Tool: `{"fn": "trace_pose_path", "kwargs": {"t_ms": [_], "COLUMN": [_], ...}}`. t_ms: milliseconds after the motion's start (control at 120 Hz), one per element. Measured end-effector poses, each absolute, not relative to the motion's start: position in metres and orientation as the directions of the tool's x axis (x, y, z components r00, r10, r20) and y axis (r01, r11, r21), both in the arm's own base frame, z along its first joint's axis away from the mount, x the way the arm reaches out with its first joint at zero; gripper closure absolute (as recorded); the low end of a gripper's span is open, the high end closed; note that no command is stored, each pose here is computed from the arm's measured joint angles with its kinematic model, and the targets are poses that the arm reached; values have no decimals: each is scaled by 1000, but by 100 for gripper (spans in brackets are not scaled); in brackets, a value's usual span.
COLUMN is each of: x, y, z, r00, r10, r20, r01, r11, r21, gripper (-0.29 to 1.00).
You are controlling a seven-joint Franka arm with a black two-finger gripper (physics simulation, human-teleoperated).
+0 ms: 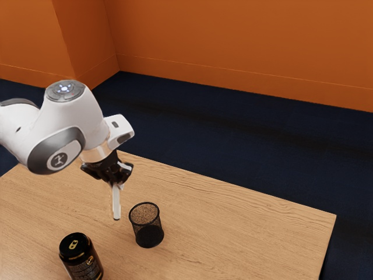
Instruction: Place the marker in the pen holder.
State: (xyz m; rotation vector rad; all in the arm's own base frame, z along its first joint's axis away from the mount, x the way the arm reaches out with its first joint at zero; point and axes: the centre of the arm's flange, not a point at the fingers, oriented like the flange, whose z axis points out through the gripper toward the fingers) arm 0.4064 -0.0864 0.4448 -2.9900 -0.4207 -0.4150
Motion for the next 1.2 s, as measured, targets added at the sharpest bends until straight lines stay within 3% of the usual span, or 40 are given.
{"fn": "trace_pose_path", "kwargs": {"t_ms": [275,1200], "x": [440,467], "y": [-107,-120], "z": [431,409], "r00": [919,893], "r10": [306,345], "r20": [248,287], "r01": [321,354], "r11": [-947,-935], "r21": [-21,21], "gripper": [77,77]}}
